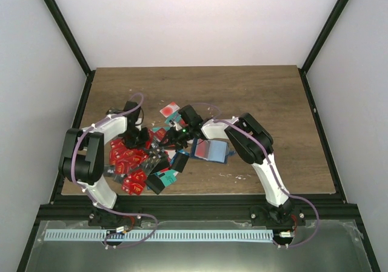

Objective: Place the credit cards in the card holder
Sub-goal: Pick up the credit card from the center of the board.

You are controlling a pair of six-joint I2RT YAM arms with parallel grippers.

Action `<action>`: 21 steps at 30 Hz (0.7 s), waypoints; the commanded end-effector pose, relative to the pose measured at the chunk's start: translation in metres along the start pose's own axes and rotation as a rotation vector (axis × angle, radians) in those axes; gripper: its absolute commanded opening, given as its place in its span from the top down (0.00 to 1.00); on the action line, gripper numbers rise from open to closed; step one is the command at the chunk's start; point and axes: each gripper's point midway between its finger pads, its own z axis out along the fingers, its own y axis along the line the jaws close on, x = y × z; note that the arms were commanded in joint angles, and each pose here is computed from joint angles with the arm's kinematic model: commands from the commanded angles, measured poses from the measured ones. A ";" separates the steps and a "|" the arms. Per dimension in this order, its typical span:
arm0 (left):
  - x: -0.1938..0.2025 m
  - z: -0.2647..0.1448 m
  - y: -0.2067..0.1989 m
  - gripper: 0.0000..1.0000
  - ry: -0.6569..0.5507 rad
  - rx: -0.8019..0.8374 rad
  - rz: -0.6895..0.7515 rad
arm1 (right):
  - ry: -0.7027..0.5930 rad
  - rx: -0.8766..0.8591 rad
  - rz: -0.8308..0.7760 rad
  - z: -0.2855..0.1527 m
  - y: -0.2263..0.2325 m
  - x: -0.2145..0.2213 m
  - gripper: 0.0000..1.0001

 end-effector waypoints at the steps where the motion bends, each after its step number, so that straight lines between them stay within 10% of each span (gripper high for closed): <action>1: 0.017 0.013 0.004 0.96 0.053 0.006 0.002 | 0.025 -0.019 -0.035 0.007 0.017 0.003 0.68; 21: 0.046 0.018 -0.014 0.96 0.076 0.167 -0.077 | 0.041 -0.031 -0.005 0.012 0.013 0.012 0.85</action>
